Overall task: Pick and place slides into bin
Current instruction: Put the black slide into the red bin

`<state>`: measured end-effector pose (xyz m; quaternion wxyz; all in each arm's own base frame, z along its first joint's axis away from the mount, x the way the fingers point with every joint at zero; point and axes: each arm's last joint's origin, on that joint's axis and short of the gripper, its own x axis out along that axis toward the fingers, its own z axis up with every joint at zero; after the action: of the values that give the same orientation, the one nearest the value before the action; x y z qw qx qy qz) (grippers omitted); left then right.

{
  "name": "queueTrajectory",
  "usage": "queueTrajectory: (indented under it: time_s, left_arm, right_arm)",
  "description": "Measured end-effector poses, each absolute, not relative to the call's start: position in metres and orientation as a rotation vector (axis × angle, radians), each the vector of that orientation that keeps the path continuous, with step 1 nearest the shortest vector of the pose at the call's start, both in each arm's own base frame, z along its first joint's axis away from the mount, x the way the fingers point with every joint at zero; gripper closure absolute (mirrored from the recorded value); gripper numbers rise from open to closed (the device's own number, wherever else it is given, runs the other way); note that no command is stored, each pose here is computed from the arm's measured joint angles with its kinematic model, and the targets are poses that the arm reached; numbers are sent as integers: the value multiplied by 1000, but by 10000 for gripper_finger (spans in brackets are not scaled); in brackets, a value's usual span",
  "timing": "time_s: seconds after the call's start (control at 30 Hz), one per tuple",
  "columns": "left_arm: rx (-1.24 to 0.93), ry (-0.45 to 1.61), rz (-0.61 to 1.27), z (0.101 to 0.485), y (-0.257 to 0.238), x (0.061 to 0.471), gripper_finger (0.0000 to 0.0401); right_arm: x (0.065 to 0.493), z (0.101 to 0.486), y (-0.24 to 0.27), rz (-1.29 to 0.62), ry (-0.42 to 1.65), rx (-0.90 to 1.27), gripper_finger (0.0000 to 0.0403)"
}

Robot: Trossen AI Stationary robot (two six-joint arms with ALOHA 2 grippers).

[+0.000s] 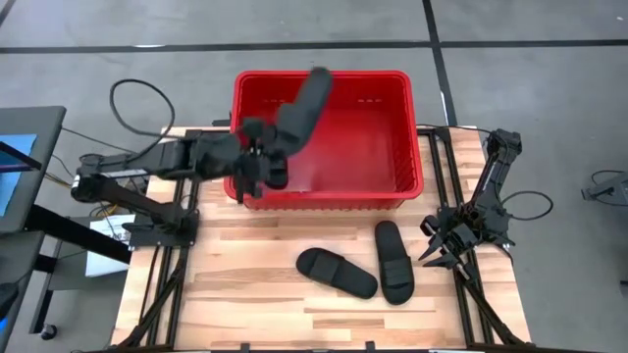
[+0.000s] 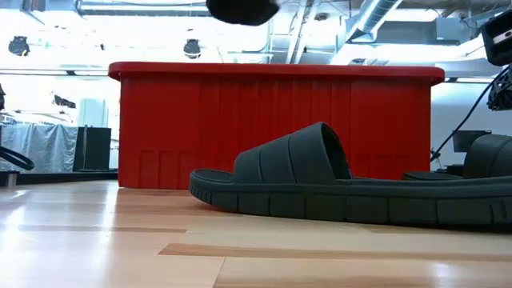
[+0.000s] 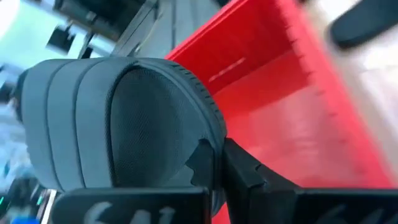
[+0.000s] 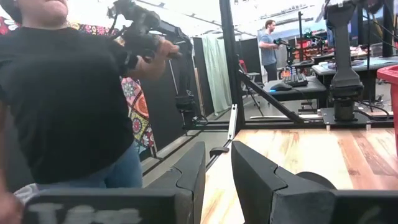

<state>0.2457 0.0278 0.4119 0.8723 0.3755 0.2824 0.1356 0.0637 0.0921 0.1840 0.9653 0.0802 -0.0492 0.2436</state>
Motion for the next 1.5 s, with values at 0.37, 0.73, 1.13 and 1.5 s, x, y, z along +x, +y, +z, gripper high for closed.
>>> queueTrajectory:
  time_s: [0.37, 0.73, 1.13, 1.5]
  left_arm:
    - [629, 684, 402, 386, 80, 275, 401]
    - [438, 834, 398, 331, 115, 314, 401]
    - [270, 954, 416, 302, 129, 320, 401]
    - [254, 1011, 407, 286, 133, 326, 401]
  right_arm:
    - [64, 184, 92, 493, -100, 163, 333]
    - [64, 184, 92, 493, -99, 162, 333]
    - [64, 184, 92, 494, -99, 162, 333]
    - [64, 184, 92, 493, -99, 162, 333]
